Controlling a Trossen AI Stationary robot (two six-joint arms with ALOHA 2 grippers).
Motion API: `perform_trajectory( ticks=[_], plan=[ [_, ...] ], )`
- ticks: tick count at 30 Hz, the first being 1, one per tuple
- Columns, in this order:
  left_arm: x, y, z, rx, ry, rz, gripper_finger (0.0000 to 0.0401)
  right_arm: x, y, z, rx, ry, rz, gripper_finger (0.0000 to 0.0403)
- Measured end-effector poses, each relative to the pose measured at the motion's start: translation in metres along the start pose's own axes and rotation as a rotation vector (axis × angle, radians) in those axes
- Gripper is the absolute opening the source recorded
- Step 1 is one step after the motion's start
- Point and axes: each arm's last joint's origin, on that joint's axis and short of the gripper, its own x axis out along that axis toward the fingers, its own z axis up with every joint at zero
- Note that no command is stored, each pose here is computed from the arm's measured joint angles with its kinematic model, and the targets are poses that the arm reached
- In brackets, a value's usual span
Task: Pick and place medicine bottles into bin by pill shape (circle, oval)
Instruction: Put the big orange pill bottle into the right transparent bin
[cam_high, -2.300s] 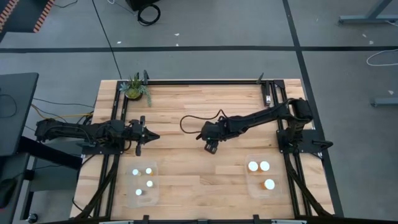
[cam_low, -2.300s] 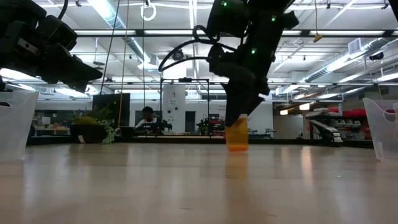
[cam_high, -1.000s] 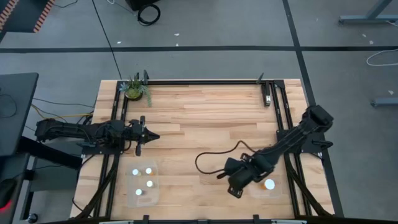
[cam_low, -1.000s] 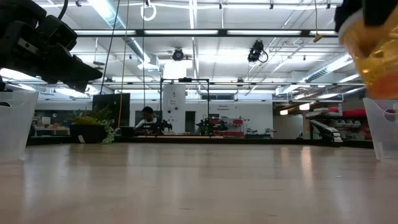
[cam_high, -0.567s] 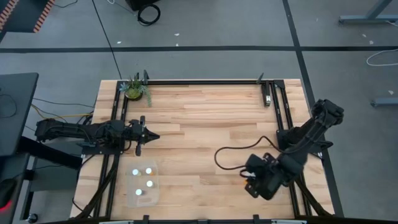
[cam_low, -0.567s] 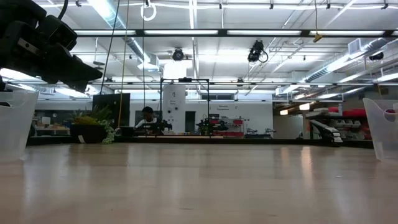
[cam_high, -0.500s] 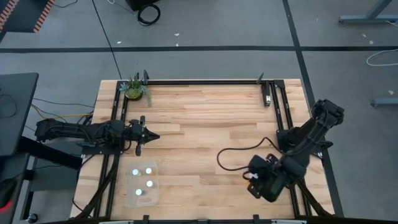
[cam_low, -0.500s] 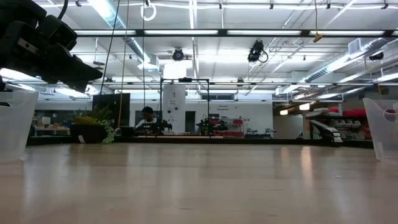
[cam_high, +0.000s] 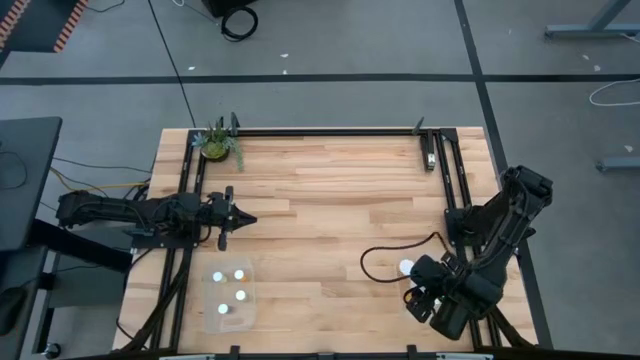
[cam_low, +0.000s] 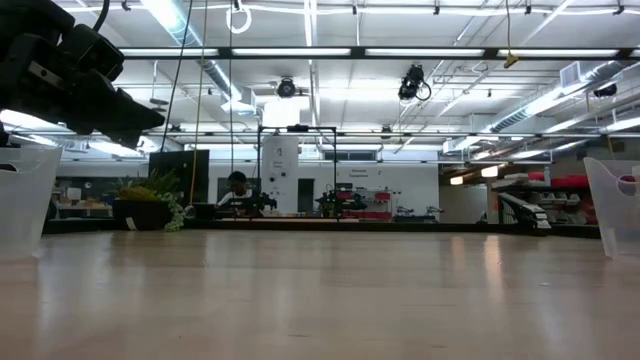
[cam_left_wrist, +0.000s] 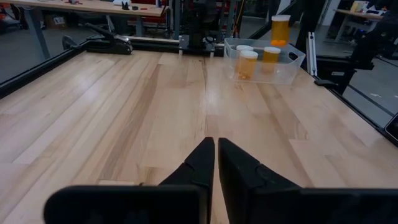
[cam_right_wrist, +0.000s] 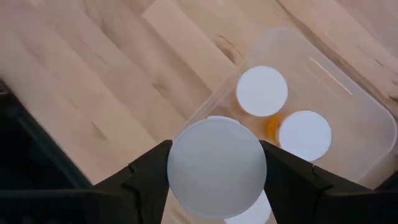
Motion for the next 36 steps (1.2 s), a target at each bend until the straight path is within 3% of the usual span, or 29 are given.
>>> perform_trajectory(
  ticks=[25,36],
  plan=[
    [0.0,0.0,0.0,0.0,-0.001,0.0,0.0029,0.046,0.02,-0.032,-0.101,-0.028,-0.141,0.0232],
    [0.0,0.0,0.0,0.0,-0.001,0.0,0.0029,0.055,0.024,-0.039,-0.094,-0.057,-0.138,0.0232]
  ],
)
